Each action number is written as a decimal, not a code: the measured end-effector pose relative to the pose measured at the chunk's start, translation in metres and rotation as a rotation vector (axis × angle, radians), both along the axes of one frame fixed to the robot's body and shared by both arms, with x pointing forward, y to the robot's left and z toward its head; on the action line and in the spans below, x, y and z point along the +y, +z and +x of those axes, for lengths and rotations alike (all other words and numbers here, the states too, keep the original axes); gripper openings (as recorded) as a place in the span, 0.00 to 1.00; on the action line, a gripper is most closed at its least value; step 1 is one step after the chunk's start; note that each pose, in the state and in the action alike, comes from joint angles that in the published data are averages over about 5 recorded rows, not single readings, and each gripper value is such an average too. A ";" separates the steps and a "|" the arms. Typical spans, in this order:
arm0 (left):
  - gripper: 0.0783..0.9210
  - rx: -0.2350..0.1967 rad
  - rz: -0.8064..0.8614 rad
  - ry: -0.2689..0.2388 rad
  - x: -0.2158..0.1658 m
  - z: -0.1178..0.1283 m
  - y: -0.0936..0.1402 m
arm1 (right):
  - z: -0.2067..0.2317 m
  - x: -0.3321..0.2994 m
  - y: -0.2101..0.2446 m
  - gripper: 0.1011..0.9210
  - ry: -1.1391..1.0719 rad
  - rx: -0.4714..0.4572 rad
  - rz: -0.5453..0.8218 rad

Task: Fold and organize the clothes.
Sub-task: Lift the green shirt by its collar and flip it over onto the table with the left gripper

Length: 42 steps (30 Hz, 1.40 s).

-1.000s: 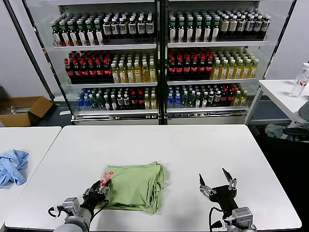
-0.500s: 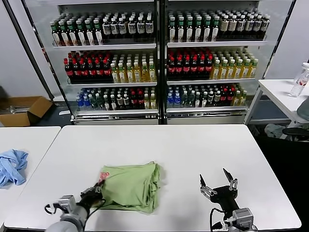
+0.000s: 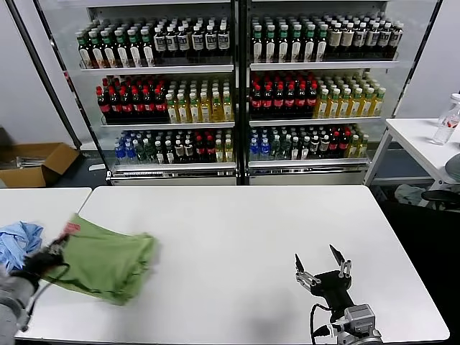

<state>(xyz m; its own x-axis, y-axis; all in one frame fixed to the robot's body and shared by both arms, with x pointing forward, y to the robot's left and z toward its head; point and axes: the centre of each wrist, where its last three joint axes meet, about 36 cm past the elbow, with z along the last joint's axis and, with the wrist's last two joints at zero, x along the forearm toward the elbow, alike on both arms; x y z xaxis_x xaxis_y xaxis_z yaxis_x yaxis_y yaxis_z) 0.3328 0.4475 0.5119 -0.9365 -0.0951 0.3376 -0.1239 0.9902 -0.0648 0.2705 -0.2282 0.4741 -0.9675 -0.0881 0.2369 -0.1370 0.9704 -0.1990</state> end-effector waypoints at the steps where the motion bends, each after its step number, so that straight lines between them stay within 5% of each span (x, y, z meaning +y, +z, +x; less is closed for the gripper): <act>1: 0.03 -0.011 -0.002 -0.007 -0.003 -0.002 0.005 | 0.000 0.000 0.000 0.88 -0.001 0.000 -0.001; 6: 0.03 -0.036 -0.040 -0.077 -0.044 -0.010 0.008 | -0.002 -0.003 0.001 0.88 -0.007 -0.004 -0.010; 14: 0.03 0.007 -0.208 -0.286 -0.164 -0.018 -0.035 | -0.005 -0.004 0.003 0.88 -0.013 -0.009 -0.016; 20: 0.03 -0.009 -0.338 -0.399 -0.235 -0.023 -0.048 | -0.005 -0.002 0.003 0.88 -0.011 -0.008 -0.022; 29: 0.05 -0.061 -0.462 -0.392 -0.285 -0.006 -0.054 | 0.001 -0.005 0.002 0.88 -0.012 -0.008 -0.041; 42: 0.47 -0.148 -0.449 -0.396 -0.303 0.003 -0.059 | 0.017 -0.005 -0.001 0.88 0.008 0.010 -0.025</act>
<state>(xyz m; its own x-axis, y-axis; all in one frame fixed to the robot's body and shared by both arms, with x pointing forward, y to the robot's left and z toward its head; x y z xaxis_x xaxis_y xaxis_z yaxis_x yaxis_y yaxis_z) 0.3354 0.1445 0.4530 -0.9115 0.3909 0.1279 0.2898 0.8312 -0.4745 0.2870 -0.2336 0.4727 -0.9643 -0.0898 0.2489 -0.1469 0.9641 -0.2214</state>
